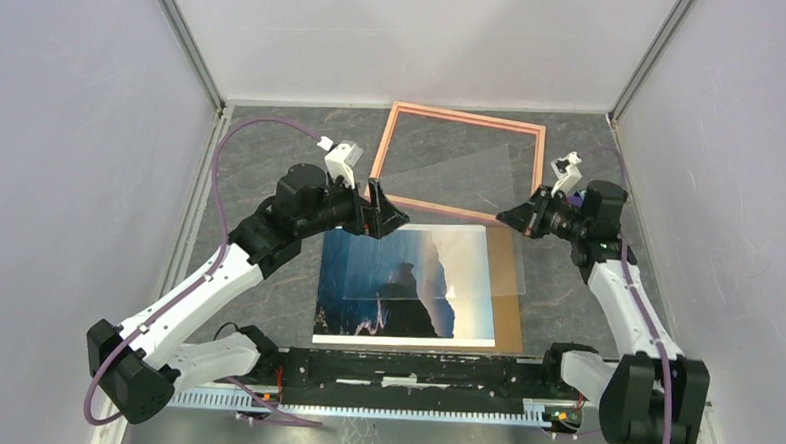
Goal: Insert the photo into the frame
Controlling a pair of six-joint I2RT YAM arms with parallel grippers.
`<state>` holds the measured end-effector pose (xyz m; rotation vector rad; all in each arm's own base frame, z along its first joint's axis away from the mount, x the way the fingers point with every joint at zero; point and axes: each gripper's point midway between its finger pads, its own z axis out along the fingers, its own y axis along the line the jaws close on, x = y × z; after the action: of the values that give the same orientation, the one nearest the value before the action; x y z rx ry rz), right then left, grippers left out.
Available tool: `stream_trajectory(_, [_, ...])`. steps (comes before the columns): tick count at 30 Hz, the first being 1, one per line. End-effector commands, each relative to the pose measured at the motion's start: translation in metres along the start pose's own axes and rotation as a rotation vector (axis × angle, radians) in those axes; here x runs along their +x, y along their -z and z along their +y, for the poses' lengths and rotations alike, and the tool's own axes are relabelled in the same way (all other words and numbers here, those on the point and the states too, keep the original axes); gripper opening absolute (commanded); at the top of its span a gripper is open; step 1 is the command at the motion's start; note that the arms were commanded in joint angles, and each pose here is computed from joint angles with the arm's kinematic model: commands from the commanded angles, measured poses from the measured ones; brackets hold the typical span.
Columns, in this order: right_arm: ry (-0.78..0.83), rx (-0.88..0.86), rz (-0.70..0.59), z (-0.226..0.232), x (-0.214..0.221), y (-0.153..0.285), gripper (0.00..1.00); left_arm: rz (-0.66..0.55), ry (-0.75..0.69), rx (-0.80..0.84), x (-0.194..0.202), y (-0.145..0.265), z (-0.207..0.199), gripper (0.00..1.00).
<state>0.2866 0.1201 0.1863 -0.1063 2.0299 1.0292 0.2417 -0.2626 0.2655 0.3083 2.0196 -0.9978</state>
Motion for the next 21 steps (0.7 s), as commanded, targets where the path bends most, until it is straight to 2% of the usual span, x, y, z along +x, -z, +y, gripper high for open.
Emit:
stream_trajectory(1, [0.129, -0.082, -0.107, 0.016, -0.055, -0.020, 0.00, -0.047, -0.065, -0.008, -0.010, -0.001, 0.004, 1.00])
stream_trajectory(6, [0.060, -0.025, -0.197, -0.004, -0.093, -0.043, 0.00, -0.044, -0.060, -0.025, -0.007, -0.003, 0.008, 1.00])
stream_trajectory(9, [-0.002, 0.047, -0.205, -0.031, -0.109, -0.062, 0.00, -0.032, -0.054, -0.053, -0.002, -0.008, 0.016, 1.00])
stream_trajectory(13, [-0.054, 0.151, -0.133, -0.080, -0.117, -0.095, 0.00, -0.037, -0.052, -0.138, -0.003, -0.008, 0.030, 1.00])
stream_trajectory(21, [-0.082, 0.272, -0.001, -0.154, -0.135, -0.145, 0.00, -0.075, -0.002, -0.229, -0.036, -0.007, 0.028, 1.00])
